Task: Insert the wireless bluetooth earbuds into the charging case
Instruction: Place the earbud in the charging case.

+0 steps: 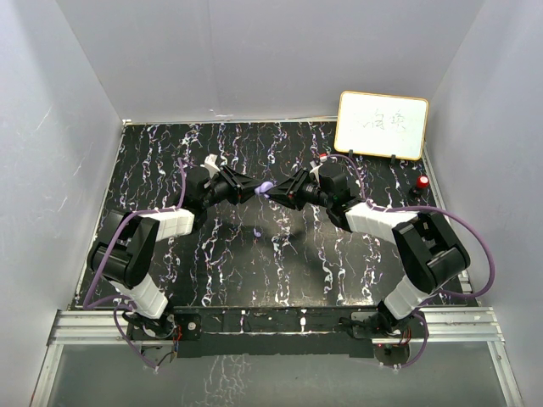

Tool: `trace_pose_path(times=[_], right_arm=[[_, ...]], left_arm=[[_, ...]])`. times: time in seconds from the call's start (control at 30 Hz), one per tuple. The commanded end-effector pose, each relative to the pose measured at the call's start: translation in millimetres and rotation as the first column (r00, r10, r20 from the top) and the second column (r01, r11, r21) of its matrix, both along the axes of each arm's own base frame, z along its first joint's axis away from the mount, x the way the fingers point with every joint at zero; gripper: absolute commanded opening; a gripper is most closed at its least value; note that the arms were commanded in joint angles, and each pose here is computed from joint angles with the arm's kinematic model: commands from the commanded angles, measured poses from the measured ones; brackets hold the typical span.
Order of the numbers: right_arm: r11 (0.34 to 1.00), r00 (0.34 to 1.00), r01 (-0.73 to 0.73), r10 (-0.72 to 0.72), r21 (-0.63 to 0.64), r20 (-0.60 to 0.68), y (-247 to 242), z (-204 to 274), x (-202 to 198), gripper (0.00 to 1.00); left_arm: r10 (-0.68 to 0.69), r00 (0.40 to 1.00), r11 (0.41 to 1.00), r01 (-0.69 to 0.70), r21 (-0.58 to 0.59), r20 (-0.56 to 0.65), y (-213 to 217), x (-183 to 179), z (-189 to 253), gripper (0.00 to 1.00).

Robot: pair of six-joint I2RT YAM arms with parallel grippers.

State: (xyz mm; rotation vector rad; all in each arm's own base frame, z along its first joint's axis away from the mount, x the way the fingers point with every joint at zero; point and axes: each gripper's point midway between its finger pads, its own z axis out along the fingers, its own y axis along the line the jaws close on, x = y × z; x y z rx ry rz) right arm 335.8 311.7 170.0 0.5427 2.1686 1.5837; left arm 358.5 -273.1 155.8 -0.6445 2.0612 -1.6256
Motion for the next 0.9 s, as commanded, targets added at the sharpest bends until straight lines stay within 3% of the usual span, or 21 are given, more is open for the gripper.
trace_pose_path(times=[0.0, 0.87], right_arm=[[0.993, 0.989, 0.021, -0.038, 0.115, 0.144, 2.9, 47.8, 14.8, 0.19], [0.988, 0.991, 0.035, -0.054, 0.148, 0.125, 1.7, 47.0, 15.9, 0.21]], left_arm=[[-0.083, 0.996, 0.997, 0.083, 0.005, 0.029, -12.2, -18.4, 10.6, 0.0], [-0.086, 0.996, 0.996, 0.085, 0.014, 0.031, -14.0, -19.7, 10.0, 0.0]])
